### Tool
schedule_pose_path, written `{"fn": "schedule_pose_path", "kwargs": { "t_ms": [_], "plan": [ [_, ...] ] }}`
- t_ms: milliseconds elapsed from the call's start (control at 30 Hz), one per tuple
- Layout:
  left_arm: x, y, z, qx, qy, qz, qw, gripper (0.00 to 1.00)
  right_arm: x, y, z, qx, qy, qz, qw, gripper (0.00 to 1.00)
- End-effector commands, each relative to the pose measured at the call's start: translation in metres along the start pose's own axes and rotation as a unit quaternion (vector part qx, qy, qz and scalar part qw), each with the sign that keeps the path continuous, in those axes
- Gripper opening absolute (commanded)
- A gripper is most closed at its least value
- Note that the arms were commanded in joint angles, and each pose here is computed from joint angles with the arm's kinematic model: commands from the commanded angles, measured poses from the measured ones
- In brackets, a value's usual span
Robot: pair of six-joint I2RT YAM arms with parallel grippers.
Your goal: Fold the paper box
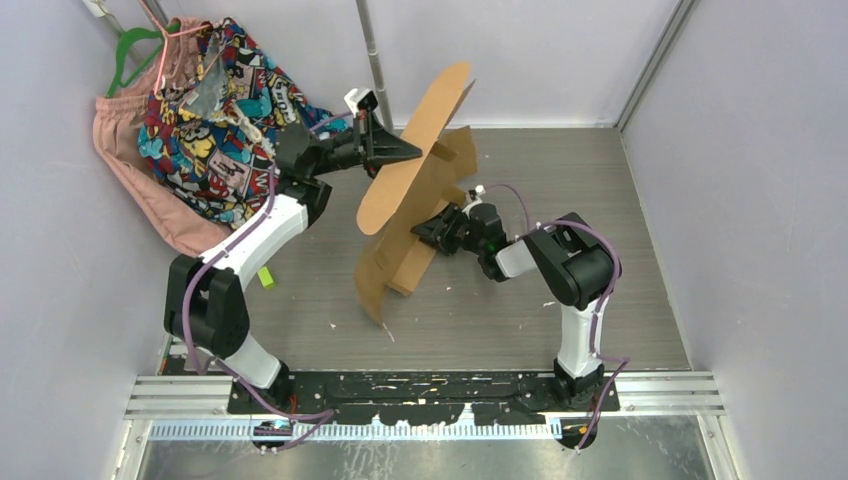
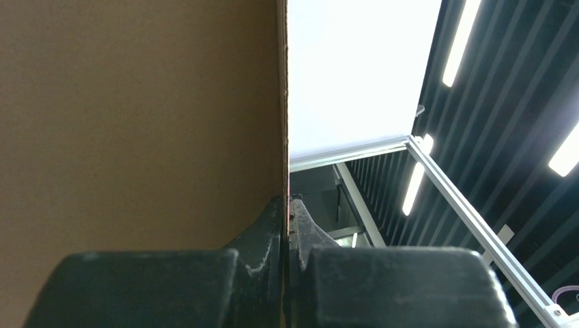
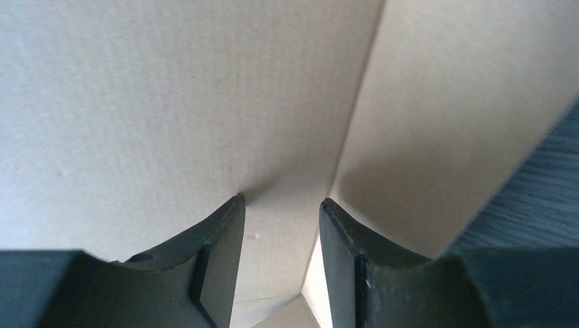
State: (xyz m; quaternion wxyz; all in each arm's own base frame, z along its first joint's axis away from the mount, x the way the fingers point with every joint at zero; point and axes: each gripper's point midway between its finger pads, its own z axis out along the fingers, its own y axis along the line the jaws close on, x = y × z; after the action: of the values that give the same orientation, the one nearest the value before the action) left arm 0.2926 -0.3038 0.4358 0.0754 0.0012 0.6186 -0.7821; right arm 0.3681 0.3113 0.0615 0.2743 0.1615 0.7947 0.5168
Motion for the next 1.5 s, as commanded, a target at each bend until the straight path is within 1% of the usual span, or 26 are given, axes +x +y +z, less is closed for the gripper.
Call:
{"fn": "schedule_pose_path", "kwargs": {
  "t_ms": [0, 233, 600, 800, 1033, 1333, 1467],
  "plan": [
    [0.011, 0.006, -0.004, 0.019, 0.003, 0.029, 0.999, 0.03, -0.009, 0.023, 0.01, -0.035, -0.007, -0.01, 0.999, 0.5],
    [0.026, 0.043, 0.003, 0.011, 0.016, -0.001, 1.0, 0.03, -0.006, 0.017, 0.016, -0.03, -0.002, -0.007, 1.0, 0.5],
    [0.056, 0.069, 0.038, 0.01, 0.059, -0.021, 0.998, 0.03, 0.001, 0.008, 0.018, -0.022, 0.001, -0.002, 1.0, 0.5],
    [0.074, 0.092, 0.052, -0.026, 0.077, -0.012, 0.997, 0.02, 0.006, 0.004, 0.007, -0.019, 0.002, -0.005, 1.0, 0.5],
    [0.088, 0.106, 0.049, -0.084, 0.083, 0.015, 0.993, 0.02, 0.013, 0.0, -0.014, -0.003, 0.012, -0.013, 1.0, 0.5],
    [0.104, 0.118, 0.05, -0.102, 0.089, 0.021, 0.991, 0.02, 0.008, -0.006, -0.035, 0.008, 0.012, -0.005, 1.0, 0.51],
    [0.112, 0.121, 0.054, -0.113, 0.096, 0.028, 0.989, 0.02, 0.007, -0.018, -0.04, 0.027, 0.013, -0.004, 1.0, 0.51]
  ]
}}
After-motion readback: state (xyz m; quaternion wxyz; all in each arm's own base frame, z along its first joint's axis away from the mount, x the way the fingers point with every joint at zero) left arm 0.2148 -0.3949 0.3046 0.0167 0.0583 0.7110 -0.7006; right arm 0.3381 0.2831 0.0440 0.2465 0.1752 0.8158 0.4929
